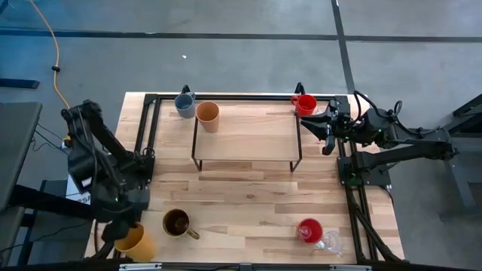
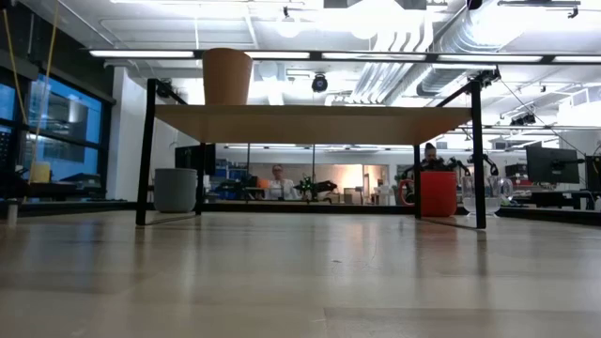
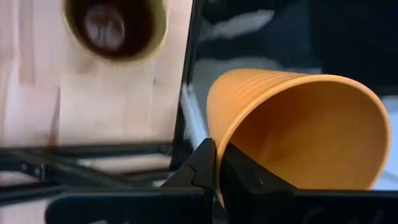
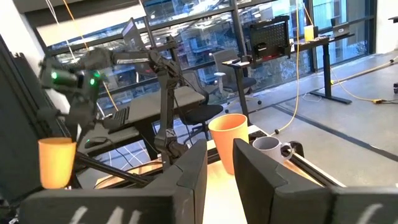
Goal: Stack small to large cups/mugs on shelf
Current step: Put the yellow cup on the shelf, then put the pink mug on the shelf
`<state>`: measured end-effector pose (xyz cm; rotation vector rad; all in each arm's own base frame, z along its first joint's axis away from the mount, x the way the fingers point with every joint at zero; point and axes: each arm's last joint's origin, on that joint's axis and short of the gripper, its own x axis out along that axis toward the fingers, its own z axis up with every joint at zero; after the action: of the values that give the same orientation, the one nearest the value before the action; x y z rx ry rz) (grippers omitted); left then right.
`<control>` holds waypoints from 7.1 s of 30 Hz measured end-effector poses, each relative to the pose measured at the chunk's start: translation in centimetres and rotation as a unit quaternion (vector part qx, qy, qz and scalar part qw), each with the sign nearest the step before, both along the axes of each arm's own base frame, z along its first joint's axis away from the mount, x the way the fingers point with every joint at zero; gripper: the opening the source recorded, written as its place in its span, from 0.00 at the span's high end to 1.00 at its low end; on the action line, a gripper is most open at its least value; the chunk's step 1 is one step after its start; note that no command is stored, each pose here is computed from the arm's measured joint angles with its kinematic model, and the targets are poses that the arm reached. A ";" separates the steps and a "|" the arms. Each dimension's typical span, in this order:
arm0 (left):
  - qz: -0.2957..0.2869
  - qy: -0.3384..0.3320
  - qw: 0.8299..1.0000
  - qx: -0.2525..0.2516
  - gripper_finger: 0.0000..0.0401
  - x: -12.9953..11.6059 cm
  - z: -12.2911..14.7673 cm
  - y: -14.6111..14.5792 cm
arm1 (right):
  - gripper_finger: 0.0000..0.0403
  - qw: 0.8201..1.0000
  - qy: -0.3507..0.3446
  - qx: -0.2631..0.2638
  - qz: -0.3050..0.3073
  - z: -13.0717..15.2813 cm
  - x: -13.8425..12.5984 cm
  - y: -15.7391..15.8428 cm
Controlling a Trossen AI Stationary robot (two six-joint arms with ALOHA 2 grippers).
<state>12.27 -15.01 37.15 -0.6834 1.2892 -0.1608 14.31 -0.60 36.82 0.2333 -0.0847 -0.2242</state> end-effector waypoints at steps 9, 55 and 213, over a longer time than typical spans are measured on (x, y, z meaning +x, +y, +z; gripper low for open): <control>0.143 -0.168 0.973 0.061 1.00 4.3 4.4 5.8 | 0.83 1.000 0.000 0.000 0.000 0.0 0.0 0.0; 0.263 0.047 0.936 0.230 1.00 11.2 4.1 21.3 | 0.83 1.000 0.000 0.004 -0.011 0.0 0.0 -0.1; 0.308 -0.659 0.650 0.220 0.99 0.6 -0.2 15.4 | 0.75 0.949 0.096 0.286 0.092 -2.6 0.0 1.1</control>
<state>12.83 0.37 36.92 -0.3478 -0.3784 0.2123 14.29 0.48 34.23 0.7920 0.2002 -0.0791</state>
